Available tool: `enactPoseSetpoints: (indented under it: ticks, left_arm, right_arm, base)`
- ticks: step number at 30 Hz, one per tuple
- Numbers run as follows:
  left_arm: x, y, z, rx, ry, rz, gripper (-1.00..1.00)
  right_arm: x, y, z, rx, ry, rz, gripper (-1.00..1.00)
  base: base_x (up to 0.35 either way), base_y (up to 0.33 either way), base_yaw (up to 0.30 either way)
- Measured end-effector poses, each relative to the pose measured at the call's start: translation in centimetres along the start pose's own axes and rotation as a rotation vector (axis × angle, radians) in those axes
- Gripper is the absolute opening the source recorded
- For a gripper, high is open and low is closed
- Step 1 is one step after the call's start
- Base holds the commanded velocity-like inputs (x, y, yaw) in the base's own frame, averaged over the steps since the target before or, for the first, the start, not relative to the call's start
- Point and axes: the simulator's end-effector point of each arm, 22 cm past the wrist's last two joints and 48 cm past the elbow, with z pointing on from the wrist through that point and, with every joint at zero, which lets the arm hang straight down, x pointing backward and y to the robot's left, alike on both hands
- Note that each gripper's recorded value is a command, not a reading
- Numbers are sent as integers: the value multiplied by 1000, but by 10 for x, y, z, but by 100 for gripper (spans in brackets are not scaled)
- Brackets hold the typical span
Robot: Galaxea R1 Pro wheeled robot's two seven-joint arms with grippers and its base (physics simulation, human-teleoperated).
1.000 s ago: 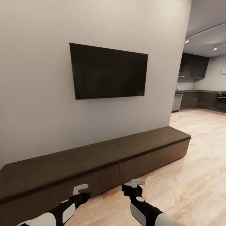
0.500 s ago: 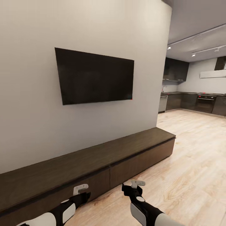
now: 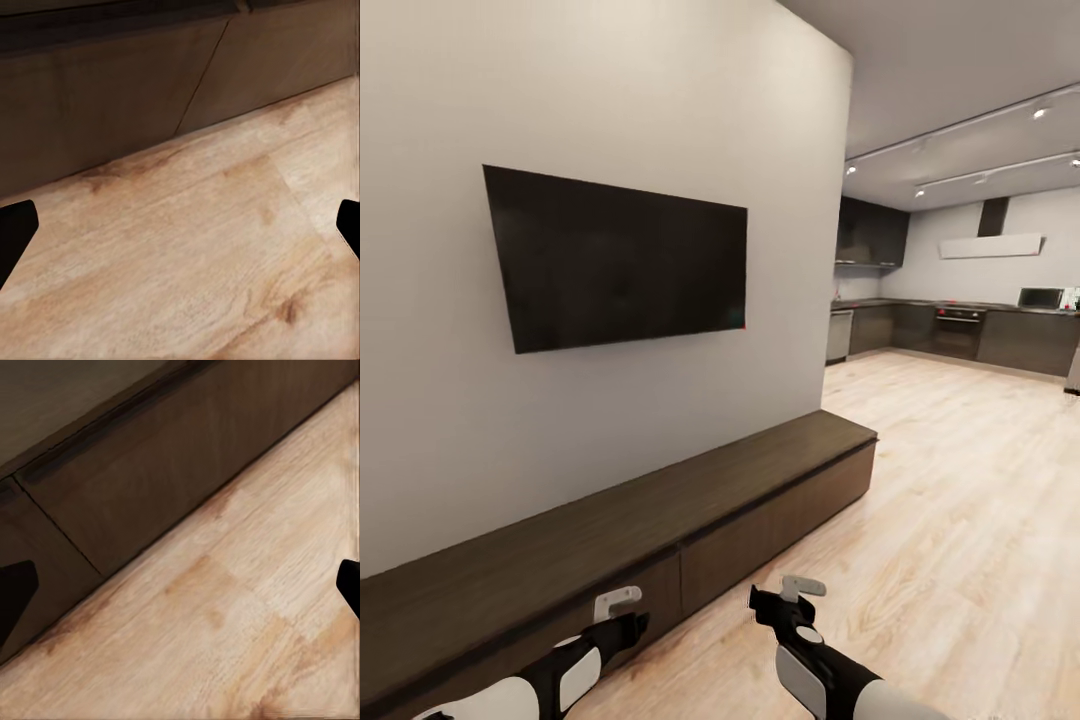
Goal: Place each of the two pumpkins and all three candles from the living room inside a cabinet in the living room (use any cabinet), then make sure every cabinet is closed, and position the cauldron so it is next to a table in the living room.
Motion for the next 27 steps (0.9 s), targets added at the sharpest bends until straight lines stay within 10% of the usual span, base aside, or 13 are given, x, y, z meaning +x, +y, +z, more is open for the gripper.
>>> enactPoseSetpoints:
  ticks: [27]
  left_arm:
    - [-57,-25,-35,15,-25,-2,100]
  right_arm:
    - [-56,-2,-24,31,-8,20,100]
  base:
    - [0,0,-237]
